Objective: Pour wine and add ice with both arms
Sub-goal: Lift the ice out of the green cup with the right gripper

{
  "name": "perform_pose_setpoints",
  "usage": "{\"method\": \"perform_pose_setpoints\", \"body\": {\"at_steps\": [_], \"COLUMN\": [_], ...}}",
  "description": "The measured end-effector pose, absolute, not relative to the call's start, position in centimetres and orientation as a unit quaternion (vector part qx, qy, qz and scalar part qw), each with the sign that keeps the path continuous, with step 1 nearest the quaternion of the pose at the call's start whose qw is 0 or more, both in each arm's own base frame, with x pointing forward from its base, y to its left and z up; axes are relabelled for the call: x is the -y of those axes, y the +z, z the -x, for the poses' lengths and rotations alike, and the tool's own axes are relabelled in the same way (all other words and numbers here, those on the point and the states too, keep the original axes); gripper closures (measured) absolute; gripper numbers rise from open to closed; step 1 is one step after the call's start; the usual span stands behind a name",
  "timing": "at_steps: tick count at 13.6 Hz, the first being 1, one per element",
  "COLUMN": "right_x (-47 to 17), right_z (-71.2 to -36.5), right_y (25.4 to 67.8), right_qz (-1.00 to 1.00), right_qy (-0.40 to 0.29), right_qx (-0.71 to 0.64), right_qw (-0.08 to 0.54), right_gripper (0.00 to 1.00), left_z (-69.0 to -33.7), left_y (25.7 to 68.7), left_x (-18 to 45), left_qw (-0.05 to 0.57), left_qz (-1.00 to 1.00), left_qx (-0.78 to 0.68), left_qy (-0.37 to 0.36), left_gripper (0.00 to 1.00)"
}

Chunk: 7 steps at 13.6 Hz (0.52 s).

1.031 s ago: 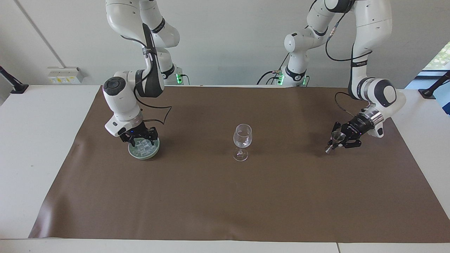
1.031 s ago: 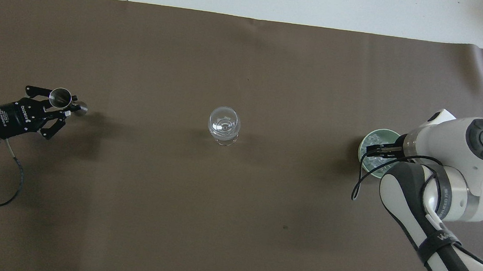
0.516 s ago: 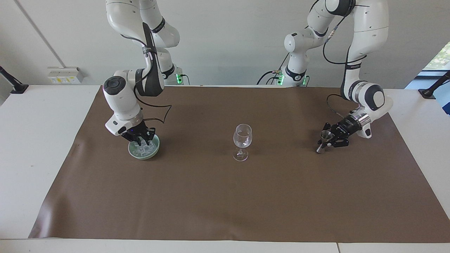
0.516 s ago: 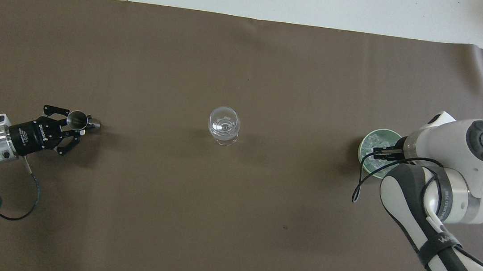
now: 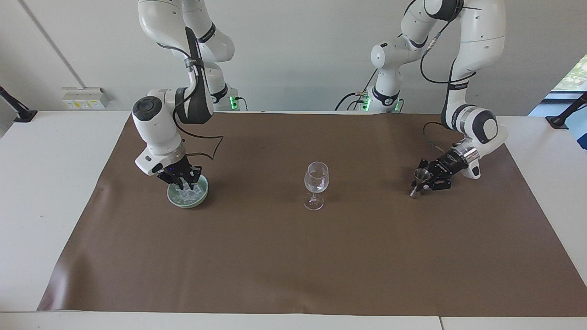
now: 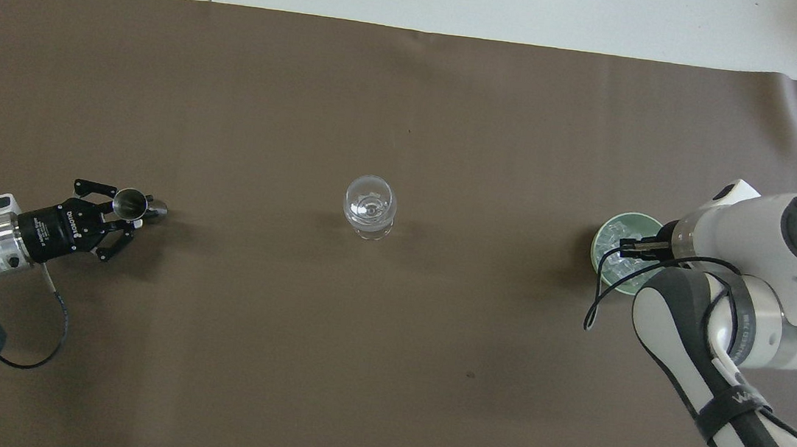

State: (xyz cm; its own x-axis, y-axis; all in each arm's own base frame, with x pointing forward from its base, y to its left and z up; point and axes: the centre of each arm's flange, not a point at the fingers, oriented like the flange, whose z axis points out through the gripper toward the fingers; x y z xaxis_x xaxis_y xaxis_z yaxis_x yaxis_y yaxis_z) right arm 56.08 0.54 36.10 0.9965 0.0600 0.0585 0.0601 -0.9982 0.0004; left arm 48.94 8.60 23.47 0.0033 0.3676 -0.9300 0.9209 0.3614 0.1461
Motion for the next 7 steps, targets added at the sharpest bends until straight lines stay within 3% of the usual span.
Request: {"method": "perform_pose_setpoints", "body": {"at_steps": [2, 3, 5, 7], "right_x": [-0.6, -0.7, -1.3, -3.9], "right_z": [-56.3, -56.4, -56.9, -57.8], "right_y": [38.5, 39.8, 42.7, 45.9], "right_qz": [0.999, 0.999, 0.998, 0.997], "right_qy": [-0.041, -0.048, -0.057, -0.064], "right_qx": [0.018, 0.014, -0.003, -0.023], "right_qw": [0.015, 0.018, 0.024, 0.031], "right_gripper": [0.7, 0.7, 0.7, 0.7], "left_z": [-48.8, -48.8, -48.7, -48.7], "left_y": [23.4, 23.3, 23.3, 23.3], "left_x": [-8.8, -8.8, -8.8, -8.9], "left_qw": [0.506, 0.506, 0.506, 0.506], "left_qz": [-0.494, -0.493, -0.493, -0.493], "left_qx": [-0.653, -0.653, -0.654, -0.654], "left_qy": [-0.272, -0.272, -0.272, -0.271], "left_gripper": [0.66, 0.65, 0.47, 0.22]}}
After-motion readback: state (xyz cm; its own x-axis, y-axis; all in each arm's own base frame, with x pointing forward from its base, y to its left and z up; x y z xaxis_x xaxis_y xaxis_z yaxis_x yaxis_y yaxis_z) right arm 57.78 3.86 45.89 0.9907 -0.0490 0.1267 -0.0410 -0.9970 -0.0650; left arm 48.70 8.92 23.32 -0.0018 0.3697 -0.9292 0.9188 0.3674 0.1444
